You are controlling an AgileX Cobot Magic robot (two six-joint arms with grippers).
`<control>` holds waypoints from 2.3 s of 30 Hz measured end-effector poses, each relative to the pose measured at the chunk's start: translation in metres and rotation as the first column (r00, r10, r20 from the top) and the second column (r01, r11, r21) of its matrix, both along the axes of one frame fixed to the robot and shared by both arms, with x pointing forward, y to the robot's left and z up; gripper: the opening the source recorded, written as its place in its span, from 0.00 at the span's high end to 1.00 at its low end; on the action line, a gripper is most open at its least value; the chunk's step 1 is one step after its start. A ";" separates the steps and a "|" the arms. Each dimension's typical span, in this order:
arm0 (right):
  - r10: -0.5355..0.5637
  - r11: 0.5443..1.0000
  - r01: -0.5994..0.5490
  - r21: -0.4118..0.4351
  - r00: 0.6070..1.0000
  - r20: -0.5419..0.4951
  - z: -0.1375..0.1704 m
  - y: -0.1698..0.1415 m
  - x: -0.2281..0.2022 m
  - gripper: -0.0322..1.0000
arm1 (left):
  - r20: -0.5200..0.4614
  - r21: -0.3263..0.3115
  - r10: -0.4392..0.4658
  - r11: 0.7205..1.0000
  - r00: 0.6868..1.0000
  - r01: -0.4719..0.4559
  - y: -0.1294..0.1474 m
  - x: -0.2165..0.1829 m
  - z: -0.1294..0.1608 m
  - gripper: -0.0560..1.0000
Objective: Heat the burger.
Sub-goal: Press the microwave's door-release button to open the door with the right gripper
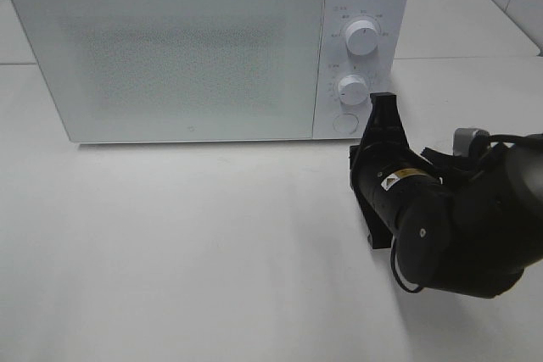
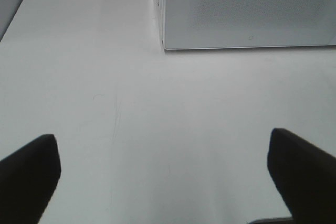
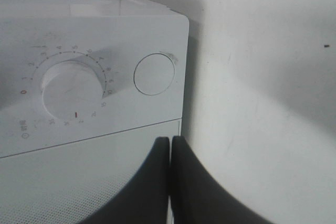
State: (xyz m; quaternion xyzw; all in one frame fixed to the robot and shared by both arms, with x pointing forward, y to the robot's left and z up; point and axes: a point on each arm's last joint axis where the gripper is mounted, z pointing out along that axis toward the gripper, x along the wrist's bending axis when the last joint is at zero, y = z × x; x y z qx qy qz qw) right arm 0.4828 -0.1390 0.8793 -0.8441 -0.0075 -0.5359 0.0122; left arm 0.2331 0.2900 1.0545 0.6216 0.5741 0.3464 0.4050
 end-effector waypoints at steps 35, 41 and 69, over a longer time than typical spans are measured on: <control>-0.046 0.999 0.046 0.005 0.999 -0.001 -0.029 0.003 0.083 0.96 | 0.000 0.000 0.000 1.000 1.000 0.000 0.000 0.000 0.000 0.01; -0.065 0.998 0.065 0.008 0.998 0.002 -0.032 0.002 0.088 0.96 | 0.000 0.000 0.000 1.000 1.000 0.000 0.000 0.000 0.000 0.01; -0.122 0.992 0.122 -0.017 0.992 0.020 -0.028 0.005 0.105 0.96 | 0.000 0.000 0.000 1.000 1.000 0.000 0.000 0.000 0.000 0.01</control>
